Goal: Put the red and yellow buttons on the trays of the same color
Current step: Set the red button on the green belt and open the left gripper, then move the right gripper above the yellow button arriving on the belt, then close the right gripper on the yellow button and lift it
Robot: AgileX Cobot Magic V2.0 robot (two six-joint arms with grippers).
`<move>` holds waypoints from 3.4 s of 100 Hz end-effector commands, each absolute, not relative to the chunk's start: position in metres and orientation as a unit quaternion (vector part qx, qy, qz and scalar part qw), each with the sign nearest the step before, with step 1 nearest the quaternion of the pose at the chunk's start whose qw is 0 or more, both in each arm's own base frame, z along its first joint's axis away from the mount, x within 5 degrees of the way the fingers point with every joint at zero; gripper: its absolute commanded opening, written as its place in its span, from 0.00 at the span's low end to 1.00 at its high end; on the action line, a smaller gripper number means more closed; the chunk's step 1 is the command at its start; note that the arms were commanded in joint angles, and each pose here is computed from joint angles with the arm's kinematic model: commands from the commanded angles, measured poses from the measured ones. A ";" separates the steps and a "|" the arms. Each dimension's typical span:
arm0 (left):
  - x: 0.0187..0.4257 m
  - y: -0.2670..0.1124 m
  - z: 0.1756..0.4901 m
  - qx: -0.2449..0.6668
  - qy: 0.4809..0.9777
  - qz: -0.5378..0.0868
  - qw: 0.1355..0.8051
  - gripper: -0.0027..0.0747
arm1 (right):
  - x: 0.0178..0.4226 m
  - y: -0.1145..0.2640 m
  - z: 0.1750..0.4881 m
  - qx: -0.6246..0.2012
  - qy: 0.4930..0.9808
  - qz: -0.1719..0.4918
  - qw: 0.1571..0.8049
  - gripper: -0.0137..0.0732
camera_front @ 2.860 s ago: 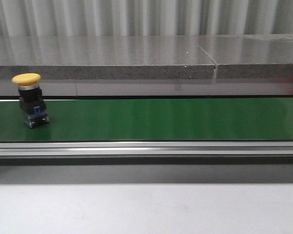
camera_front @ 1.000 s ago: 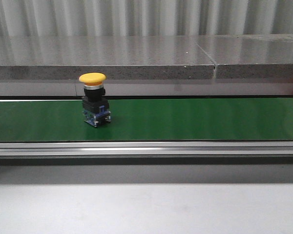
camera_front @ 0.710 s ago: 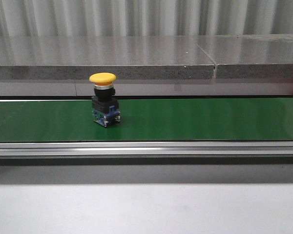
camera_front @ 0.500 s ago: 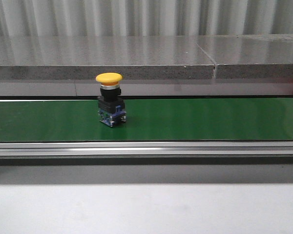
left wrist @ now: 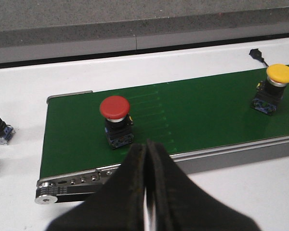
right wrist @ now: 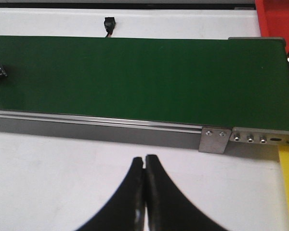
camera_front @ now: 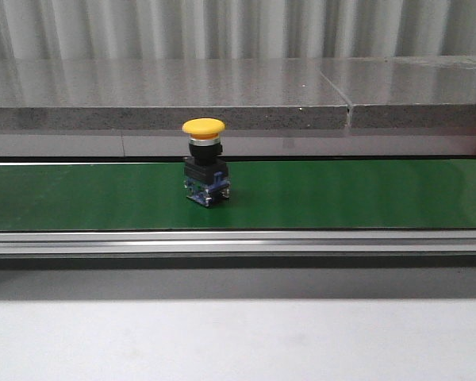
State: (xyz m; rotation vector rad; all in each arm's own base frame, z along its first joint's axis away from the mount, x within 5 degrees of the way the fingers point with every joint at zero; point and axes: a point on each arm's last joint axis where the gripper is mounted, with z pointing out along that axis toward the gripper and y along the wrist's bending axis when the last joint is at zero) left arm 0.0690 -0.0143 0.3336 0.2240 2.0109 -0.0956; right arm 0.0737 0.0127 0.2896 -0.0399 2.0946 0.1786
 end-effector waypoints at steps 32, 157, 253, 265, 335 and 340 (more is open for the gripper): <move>0.036 -0.013 0.327 0.092 0.794 -0.051 0.598 0.01 | 0.077 0.013 0.303 -0.020 0.842 0.073 0.534 0.02; 0.036 -0.013 0.326 0.093 0.796 -0.051 0.597 0.01 | 0.132 0.025 0.349 -0.042 0.865 0.089 0.491 0.03; 0.036 -0.013 0.326 0.093 0.796 -0.051 0.597 0.01 | 0.293 0.109 0.348 -0.240 0.938 0.118 0.221 0.80; 0.036 -0.013 0.326 0.093 0.796 -0.051 0.597 0.01 | 0.309 0.113 0.339 -0.256 0.936 0.114 0.213 0.80; 0.036 -0.013 0.326 0.093 0.796 -0.051 0.597 0.01 | 0.340 0.116 0.308 -0.273 0.935 0.077 0.214 0.36; 0.036 -0.013 0.326 0.093 0.796 -0.051 0.597 0.01 | 0.339 0.115 0.308 -0.273 0.934 0.076 0.216 0.36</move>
